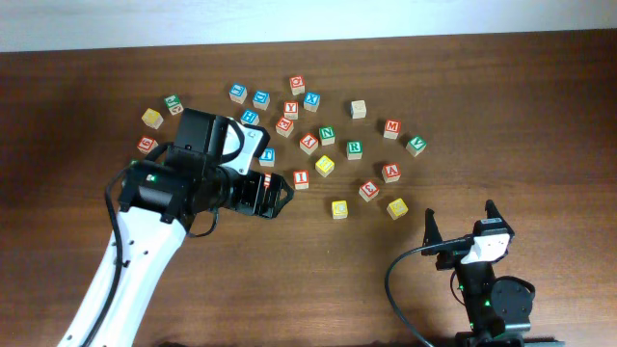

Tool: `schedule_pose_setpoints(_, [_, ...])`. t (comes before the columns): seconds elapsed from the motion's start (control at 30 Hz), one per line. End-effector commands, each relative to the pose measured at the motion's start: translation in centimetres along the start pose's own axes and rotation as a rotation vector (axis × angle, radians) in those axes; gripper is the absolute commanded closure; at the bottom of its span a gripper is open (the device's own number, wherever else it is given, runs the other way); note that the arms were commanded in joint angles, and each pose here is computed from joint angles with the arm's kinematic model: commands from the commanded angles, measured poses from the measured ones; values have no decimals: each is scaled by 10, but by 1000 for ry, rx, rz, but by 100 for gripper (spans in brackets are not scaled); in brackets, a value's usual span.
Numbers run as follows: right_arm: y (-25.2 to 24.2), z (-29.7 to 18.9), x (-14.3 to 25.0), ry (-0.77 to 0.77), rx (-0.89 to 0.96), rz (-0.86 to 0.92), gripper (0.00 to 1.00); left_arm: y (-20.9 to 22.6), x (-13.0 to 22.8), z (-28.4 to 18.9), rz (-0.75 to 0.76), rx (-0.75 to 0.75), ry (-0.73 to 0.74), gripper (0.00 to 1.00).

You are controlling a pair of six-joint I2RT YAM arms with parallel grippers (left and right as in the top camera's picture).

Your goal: Spell out ICRA

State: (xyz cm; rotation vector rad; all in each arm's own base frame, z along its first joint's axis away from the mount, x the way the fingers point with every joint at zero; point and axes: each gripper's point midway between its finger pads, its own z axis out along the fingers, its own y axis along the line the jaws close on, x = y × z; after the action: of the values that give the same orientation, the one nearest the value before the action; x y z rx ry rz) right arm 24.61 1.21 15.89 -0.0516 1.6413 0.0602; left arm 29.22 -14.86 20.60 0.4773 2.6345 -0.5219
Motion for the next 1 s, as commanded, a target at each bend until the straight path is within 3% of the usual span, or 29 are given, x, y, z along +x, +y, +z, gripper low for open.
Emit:
schedule_pose_setpoints(0.0, [-1, 0, 2, 3, 4, 2, 2, -4, -4, -3, -6, 13, -11, 1])
schedule_pose_setpoints(0.83, [-1, 0, 2, 4, 4, 2, 2, -5, -4, -3, -6, 14, -11, 1])
schedule_pose_setpoints(0.97, [-1, 0, 2, 4, 4, 2, 2, -23, -4, -4, -5, 120, -8, 1])
